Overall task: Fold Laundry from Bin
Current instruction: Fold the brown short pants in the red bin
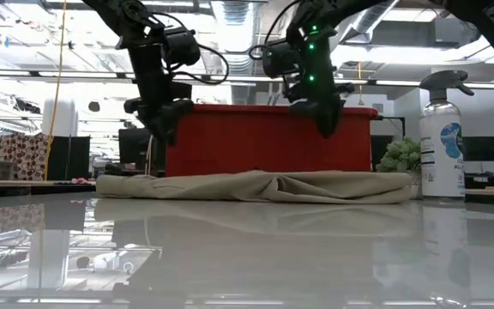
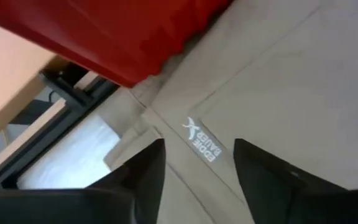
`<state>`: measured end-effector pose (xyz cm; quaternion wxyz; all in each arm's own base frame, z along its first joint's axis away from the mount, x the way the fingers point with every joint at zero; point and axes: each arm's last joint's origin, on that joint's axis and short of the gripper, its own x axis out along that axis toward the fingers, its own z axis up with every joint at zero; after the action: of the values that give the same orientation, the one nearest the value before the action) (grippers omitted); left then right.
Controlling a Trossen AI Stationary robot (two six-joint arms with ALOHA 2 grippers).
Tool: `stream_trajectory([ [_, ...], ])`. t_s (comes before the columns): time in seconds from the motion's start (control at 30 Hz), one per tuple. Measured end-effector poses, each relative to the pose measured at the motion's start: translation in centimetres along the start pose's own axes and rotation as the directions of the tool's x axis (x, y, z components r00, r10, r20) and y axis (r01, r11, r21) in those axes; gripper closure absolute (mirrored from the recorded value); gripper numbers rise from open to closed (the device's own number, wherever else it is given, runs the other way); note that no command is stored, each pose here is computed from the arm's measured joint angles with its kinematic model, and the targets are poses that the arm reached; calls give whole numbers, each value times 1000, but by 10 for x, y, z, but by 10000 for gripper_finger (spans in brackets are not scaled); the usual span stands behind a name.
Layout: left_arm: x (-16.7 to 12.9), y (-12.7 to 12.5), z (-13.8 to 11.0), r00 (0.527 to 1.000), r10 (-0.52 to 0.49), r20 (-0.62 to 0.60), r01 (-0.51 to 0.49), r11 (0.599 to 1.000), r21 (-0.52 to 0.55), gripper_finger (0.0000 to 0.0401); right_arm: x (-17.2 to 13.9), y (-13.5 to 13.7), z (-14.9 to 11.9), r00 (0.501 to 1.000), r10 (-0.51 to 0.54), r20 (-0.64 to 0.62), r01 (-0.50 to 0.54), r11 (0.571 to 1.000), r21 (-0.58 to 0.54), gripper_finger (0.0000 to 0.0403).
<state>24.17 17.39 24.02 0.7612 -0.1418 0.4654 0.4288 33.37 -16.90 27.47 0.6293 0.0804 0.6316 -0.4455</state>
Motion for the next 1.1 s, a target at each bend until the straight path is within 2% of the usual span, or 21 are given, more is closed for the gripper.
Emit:
stream_trajectory([
  [0.07,-3,0,0,999,-50,-7,50,999,13,207,-8,4,-4,999,41,2,-40,995,-95,256],
  [0.13,-12,-1,3,987,-159,4,159,986,42,204,-19,9,-10,994,113,0,-111,970,-215,256],
  [0.23,-30,-4,6,923,-383,34,379,921,89,206,-43,20,-24,968,251,1,-235,910,-342,259],
  [0.3,-37,-12,4,880,-474,34,466,874,138,211,-61,31,-36,935,356,1,-325,854,-406,263],
  [0.4,-40,-32,-4,875,-485,-12,469,840,274,222,-86,53,-56,897,443,-6,-389,782,-488,266],
  [0.53,-33,-62,-9,864,-501,-41,472,781,409,229,-98,95,-91,886,464,-5,-386,730,-563,255],
  [0.67,-26,-78,-12,853,-518,-56,478,735,482,229,-96,139,-124,864,502,36,-371,683,-629,216],
  [0.73,-22,-78,-11,853,-519,-55,474,727,497,229,-90,157,-134,854,504,131,-313,697,-645,189],
  [0.83,-20,-74,-9,857,-512,-53,463,720,517,229,-79,172,-134,830,487,271,-245,755,-608,157],
  [0.9,-18,-71,-7,855,-516,-49,458,708,538,229,-72,176,-130,807,485,337,-237,789,-567,148],
  [0.97,-16,-66,-5,845,-532,-51,468,692,550,229,-64,176,-127,803,477,357,-236,805,-545,146],
  [1.1,-13,-58,1,825,-565,-28,483,677,556,229,-44,179,-124,814,477,331,-256,806,-533,151],
])
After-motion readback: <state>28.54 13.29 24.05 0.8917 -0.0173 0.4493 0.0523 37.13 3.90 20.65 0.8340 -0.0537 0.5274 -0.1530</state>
